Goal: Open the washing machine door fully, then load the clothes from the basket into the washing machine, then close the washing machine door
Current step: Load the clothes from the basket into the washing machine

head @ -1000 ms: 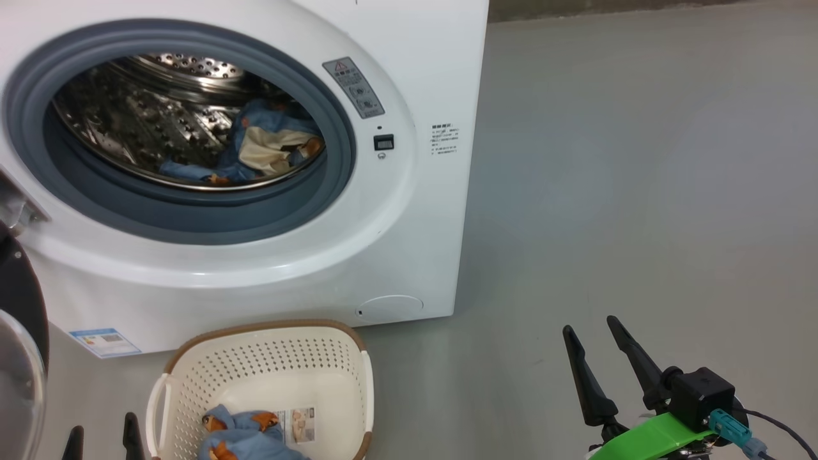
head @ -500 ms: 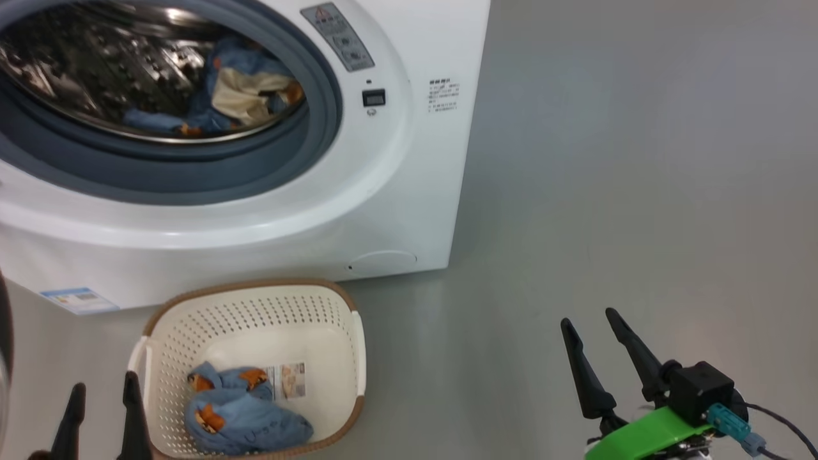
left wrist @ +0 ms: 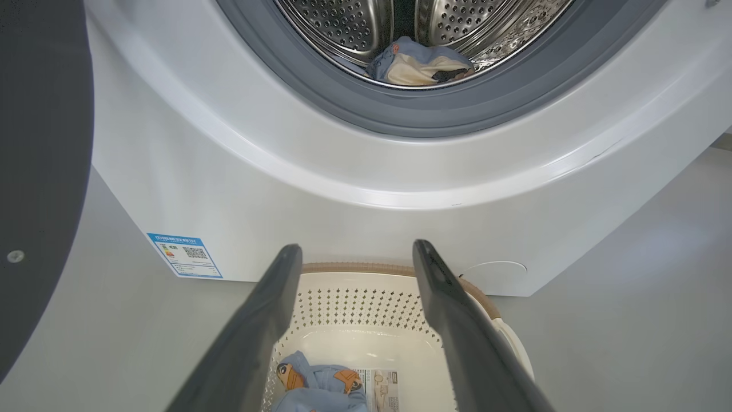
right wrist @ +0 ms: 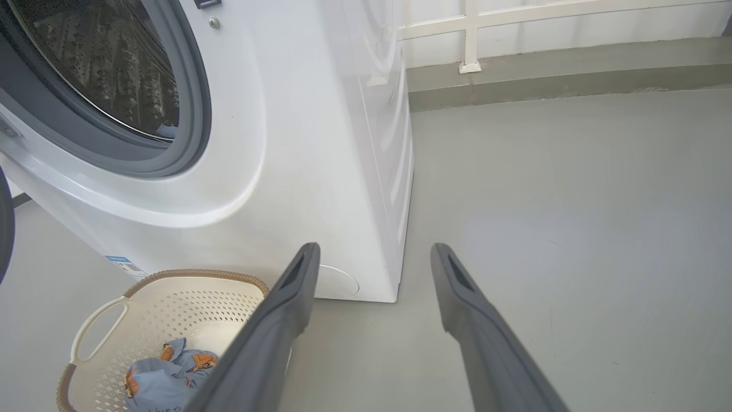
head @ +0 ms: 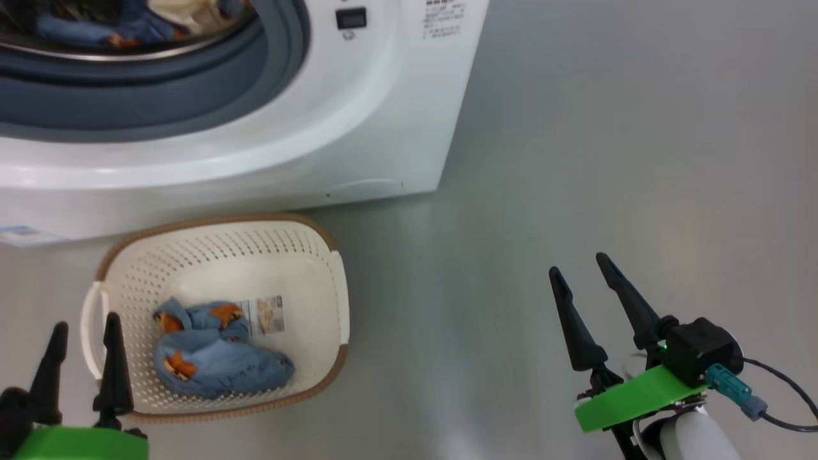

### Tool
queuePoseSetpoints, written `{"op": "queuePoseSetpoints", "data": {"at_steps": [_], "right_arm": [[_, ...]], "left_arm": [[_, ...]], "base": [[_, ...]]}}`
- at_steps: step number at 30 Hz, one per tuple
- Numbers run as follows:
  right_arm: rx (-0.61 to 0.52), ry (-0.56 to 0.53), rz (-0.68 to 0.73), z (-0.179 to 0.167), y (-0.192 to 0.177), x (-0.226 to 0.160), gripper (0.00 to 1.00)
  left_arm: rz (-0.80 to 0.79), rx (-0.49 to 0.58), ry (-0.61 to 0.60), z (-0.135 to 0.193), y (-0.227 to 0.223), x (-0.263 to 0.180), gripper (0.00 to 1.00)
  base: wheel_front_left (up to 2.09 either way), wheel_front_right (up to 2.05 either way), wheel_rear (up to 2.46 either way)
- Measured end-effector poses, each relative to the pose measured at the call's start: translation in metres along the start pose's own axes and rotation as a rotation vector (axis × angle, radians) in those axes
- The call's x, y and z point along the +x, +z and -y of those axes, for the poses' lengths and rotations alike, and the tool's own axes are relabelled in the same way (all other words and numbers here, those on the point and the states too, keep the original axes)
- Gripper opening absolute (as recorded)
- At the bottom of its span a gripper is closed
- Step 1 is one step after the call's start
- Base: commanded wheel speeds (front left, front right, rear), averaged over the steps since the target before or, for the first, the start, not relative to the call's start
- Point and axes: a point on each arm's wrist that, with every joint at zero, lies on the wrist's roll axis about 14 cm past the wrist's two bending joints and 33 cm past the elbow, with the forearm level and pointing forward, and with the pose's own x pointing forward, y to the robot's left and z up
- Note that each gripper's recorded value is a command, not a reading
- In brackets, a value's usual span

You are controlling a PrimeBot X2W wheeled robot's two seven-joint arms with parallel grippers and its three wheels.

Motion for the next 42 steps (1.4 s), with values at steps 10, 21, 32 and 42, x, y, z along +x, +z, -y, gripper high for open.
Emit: {"op": "queuePoseSetpoints", "data": {"at_steps": [10, 21, 32, 42], "right_arm": [[0.010, -0.017, -0.069, 0.013, -0.036, 0.023, 1.00], [0.020, -0.032, -0.120, 0.023, -0.064, 0.034, 1.00], [0.054, -0.081, -0.165, 0.039, -0.084, 0.030, 1.00], [0.059, -0.096, -0.190, 0.046, -0.096, 0.031, 1.00]], "left_arm": [[-0.170, 0.018, -0.027, -0.015, -0.056, 0.040, 1.00], [-0.326, 0.038, -0.112, -0.005, -0.113, 0.063, 1.00], [-0.497, 0.131, -0.220, 0.002, -0.171, 0.073, 1.00], [-0.658, 0.224, -0.284, -0.006, -0.220, 0.071, 1.00]], "base": [[0.00, 0.00, 0.00], [0.00, 0.00, 0.00], [0.00, 0.00, 0.00], [0.00, 0.00, 0.00]]}}
